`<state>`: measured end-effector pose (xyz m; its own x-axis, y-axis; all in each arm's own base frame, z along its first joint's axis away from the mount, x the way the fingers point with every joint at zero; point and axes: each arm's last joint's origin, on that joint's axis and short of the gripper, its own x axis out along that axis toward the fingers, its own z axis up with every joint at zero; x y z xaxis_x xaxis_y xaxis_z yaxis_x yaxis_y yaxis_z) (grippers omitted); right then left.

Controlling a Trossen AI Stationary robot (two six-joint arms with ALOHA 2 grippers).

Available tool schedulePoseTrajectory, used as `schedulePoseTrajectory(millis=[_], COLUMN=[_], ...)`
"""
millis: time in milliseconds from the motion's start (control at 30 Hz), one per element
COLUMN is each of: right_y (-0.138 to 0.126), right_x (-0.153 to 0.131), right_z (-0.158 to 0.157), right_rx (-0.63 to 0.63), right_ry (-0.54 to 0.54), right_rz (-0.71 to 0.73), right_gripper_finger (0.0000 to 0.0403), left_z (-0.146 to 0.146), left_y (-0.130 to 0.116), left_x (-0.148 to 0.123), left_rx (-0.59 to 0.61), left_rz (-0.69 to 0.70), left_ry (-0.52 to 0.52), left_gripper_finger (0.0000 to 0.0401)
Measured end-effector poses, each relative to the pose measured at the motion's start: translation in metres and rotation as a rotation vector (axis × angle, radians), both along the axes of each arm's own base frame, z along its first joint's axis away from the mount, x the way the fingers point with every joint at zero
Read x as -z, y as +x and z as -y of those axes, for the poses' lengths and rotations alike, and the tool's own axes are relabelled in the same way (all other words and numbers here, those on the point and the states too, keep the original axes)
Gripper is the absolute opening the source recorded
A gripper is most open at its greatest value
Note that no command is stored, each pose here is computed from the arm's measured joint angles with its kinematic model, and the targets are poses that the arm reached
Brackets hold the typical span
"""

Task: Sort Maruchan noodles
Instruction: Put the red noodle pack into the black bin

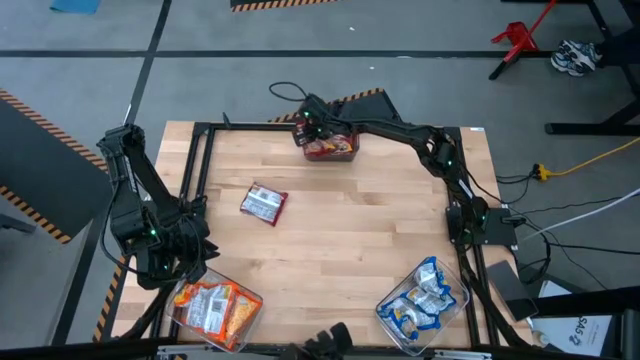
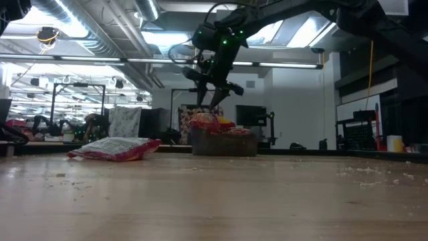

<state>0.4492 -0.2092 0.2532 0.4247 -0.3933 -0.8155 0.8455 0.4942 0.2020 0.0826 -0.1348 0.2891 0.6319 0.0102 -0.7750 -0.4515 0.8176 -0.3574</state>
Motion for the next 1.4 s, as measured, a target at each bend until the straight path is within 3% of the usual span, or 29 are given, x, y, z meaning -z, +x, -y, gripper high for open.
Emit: schedulePoseTrajectory(millis=[233, 433, 633, 833, 967, 1100, 1200, 1400], right_y=[0.004, 0.007, 0.002, -0.002, 0.002, 0.013, 0.023, 0.046], right_x=[0.003, 0.037, 0.041, 0.04, 0.033, -0.009, -0.04, -0.042], right_z=[0.006, 0.014, 0.02, 0.025, 0.024, 0.008, -0.015, -0.082], right_rx=[0.061, 0.084, 0.154, 0.144, 0.0, -0.154, -0.304, -0.59], right_ry=[-0.096, -0.057, -0.04, -0.013, -0.008, -0.103, -0.17, -0.238], right_rz=[0.001, -0.087, -0.103, -0.101, -0.079, -0.012, 0.059, 0.06], right_gripper_finger=[0.0172, 0.0172, 0.0173, 0.0173, 0.0172, 0.0172, 0.0172, 0.0173], left_z=[0.0, -0.001, -0.001, -0.001, -0.001, -0.001, -0.001, -0.001], left_y=[0.0, 0.0, 0.0, 0.001, 0.001, 0.001, 0.001, 0.001], left_x=[0.0, 0.0, 0.0, -0.001, -0.001, -0.001, -0.001, -0.001], left_rx=[-0.005, -0.012, -0.015, -0.022, -0.026, -0.025, -0.025, -0.025], left_rz=[0.012, 0.022, 0.022, 0.044, 0.053, 0.052, 0.051, 0.051], left_ry=[0.007, 0.008, 0.006, 0.016, 0.02, 0.021, 0.019, 0.019], left_gripper_finger=[0.0084, 0.0084, 0.0084, 0.0084, 0.0084, 0.0084, 0.0084, 0.0084])
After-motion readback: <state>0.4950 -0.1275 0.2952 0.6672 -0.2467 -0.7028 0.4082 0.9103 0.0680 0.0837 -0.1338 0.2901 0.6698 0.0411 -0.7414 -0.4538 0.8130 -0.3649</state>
